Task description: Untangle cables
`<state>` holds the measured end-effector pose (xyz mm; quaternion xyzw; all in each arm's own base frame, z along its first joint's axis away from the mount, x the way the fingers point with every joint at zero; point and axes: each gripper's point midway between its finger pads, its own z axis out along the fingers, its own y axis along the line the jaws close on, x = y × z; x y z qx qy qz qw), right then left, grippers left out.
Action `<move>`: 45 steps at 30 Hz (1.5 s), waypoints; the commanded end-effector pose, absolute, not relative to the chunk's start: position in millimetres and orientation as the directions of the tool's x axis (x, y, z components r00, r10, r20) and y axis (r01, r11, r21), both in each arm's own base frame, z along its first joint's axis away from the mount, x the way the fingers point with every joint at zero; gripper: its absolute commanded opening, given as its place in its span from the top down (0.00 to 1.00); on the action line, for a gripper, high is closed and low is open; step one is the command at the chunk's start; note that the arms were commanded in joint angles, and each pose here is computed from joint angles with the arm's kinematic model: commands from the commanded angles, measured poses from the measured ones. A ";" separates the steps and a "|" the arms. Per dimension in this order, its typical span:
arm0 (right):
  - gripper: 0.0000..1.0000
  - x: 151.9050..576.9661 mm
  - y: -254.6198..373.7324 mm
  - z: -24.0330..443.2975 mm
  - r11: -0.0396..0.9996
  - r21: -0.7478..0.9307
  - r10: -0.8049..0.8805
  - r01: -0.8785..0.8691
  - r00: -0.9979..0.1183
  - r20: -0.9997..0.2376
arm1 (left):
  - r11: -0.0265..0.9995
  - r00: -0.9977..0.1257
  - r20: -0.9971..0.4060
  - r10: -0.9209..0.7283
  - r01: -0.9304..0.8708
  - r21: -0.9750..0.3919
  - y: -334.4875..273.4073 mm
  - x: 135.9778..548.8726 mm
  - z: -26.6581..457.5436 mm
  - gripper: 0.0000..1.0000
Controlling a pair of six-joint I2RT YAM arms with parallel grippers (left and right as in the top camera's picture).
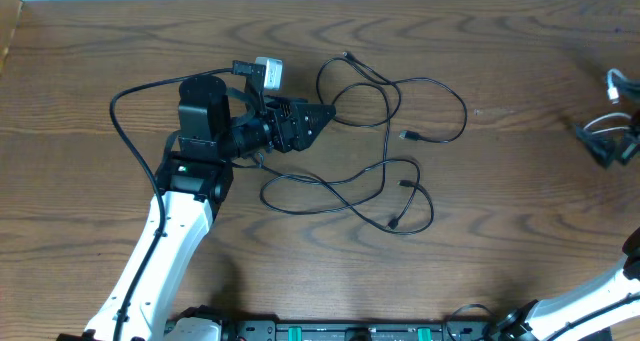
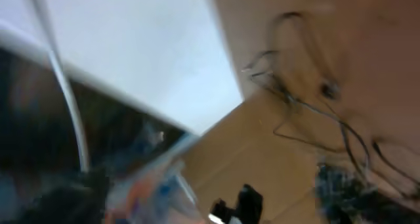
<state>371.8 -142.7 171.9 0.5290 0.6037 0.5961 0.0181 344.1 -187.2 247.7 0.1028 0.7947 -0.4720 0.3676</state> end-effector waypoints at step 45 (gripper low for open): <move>0.42 307.8 -156.0 95.0 -0.091 0.194 0.860 0.977 -0.021 0.510 | 0.570 -0.683 -0.705 -0.190 0.508 -0.646 -183.7 350.9 250.0 0.17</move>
